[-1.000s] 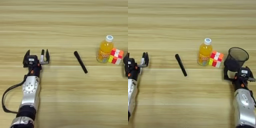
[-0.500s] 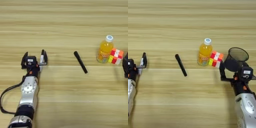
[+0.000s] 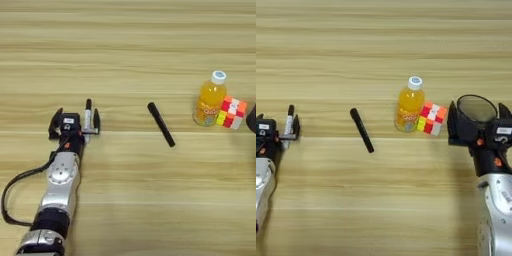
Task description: Move the objects on the table
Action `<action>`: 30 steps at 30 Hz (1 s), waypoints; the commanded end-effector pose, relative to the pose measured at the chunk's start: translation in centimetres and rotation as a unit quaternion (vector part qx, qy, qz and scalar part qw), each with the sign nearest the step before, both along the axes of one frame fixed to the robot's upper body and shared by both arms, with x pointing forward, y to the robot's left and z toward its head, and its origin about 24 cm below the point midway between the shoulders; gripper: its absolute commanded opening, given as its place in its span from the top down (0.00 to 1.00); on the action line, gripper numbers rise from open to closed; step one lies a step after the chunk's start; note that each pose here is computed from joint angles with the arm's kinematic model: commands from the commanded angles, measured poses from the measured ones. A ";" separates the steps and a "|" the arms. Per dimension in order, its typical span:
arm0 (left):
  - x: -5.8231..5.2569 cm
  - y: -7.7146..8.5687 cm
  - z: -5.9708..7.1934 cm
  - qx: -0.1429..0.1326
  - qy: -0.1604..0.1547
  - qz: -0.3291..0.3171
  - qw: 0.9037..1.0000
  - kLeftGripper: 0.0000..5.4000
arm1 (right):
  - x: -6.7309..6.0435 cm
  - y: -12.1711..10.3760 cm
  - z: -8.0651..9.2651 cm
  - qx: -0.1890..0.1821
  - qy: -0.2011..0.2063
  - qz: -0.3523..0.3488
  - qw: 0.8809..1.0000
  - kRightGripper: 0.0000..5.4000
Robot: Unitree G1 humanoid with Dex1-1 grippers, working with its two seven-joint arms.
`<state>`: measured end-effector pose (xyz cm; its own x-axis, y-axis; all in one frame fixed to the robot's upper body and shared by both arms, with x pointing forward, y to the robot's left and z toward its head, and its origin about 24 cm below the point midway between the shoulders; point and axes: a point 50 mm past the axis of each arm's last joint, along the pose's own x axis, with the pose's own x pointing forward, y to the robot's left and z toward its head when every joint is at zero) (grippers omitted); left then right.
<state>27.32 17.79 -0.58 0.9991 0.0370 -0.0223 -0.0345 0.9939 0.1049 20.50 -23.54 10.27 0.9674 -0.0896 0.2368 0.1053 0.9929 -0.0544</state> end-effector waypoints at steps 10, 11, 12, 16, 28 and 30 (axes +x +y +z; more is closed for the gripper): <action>-1.4 1.6 0.5 0.038 0.153 0.038 0.987 0.00 | 0.5 0.7 -0.4 0.027 0.002 -0.010 1.000 0.00; -1.5 1.4 0.5 0.037 0.158 0.031 0.986 0.00 | 0.4 0.7 -0.4 0.028 0.001 -0.012 1.000 0.00; -1.5 1.2 0.5 0.035 0.162 0.024 0.986 0.00 | 0.4 0.7 -0.4 0.029 0.001 -0.012 0.999 0.00; -1.6 0.9 -0.2 0.030 0.182 0.012 0.983 0.00 | 0.4 0.8 -0.4 0.033 0.000 -0.014 0.999 0.00; -1.8 1.1 -1.0 -0.003 0.197 0.002 0.980 0.10 | 0.3 0.8 -0.3 0.034 -0.001 -0.016 0.999 0.00; -1.9 1.1 -1.1 -0.007 0.201 0.001 0.980 0.14 | 0.3 0.8 -0.3 0.034 -0.001 -0.016 0.999 0.00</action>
